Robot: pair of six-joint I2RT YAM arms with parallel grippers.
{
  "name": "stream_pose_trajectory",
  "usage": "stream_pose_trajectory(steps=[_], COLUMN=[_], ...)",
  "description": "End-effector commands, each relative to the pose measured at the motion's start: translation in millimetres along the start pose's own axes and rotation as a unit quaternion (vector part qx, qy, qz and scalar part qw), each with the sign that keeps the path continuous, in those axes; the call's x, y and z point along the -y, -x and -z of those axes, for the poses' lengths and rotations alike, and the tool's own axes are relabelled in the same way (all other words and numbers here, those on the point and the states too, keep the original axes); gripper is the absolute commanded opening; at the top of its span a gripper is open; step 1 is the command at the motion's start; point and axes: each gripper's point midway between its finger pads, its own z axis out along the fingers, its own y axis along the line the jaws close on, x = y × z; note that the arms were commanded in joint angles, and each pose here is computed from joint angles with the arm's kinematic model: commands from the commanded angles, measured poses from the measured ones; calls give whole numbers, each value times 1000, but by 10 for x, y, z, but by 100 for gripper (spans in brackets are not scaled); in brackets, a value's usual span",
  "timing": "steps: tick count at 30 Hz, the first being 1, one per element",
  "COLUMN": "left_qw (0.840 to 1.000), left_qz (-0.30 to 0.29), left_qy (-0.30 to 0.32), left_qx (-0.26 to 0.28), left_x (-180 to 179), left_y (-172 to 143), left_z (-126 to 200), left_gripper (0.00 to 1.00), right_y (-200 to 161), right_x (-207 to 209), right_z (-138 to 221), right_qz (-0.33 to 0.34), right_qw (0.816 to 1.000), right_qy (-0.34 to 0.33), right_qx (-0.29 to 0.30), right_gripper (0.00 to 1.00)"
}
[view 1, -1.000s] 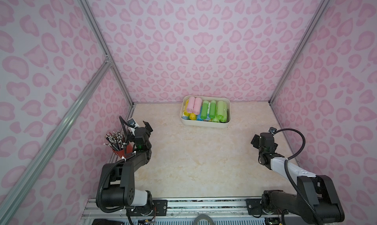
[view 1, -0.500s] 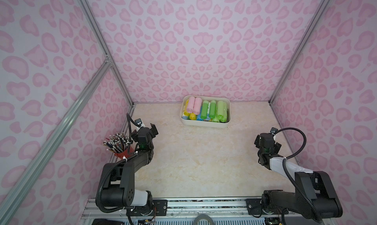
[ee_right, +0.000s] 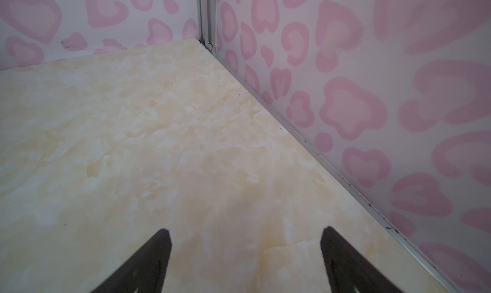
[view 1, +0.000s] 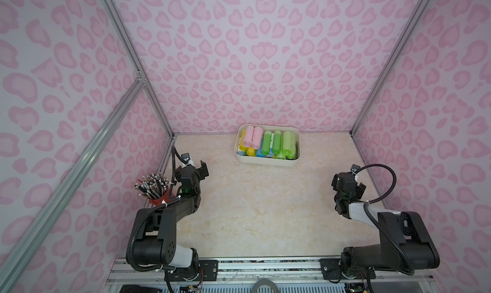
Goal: Put the roll of trash bags into the storage box
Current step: Reset both arms
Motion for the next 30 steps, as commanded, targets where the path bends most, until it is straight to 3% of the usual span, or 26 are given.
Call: stream_pose_trajectory(steps=[1, 9, 13, 17, 19, 27, 30], left_qw=[999, 997, 997, 998, 999, 999, 997], left_qz=[-5, -5, 10, -20, -7, 6, 11], left_qy=[-16, -59, -77, -61, -44, -44, -57], left_qx=[34, 58, 31, 20, 3, 22, 41], left_x=[1, 81, 156, 241, 170, 104, 99], left_y=[158, 141, -25, -232, -269, -317, -326], left_z=[19, 272, 239, 180, 69, 145, 262], left_gripper=[100, 100, 100, 100, 100, 100, 100], right_y=[164, 153, 174, 173, 170, 44, 40], right_x=[-123, -114, -95, -98, -137, -737, -733], right_z=[-72, 5, 48, 51, 30, -1, 3], right_qz=[1, -8, -17, -18, -10, 76, 74], right_qw=[1000, 999, 998, 997, 998, 980, 980], right_qy=[19, 33, 38, 40, 45, 184, 184], right_qx=[18, 39, 55, 57, 51, 30, 35], right_gripper=[90, 90, 90, 90, 90, 90, 90])
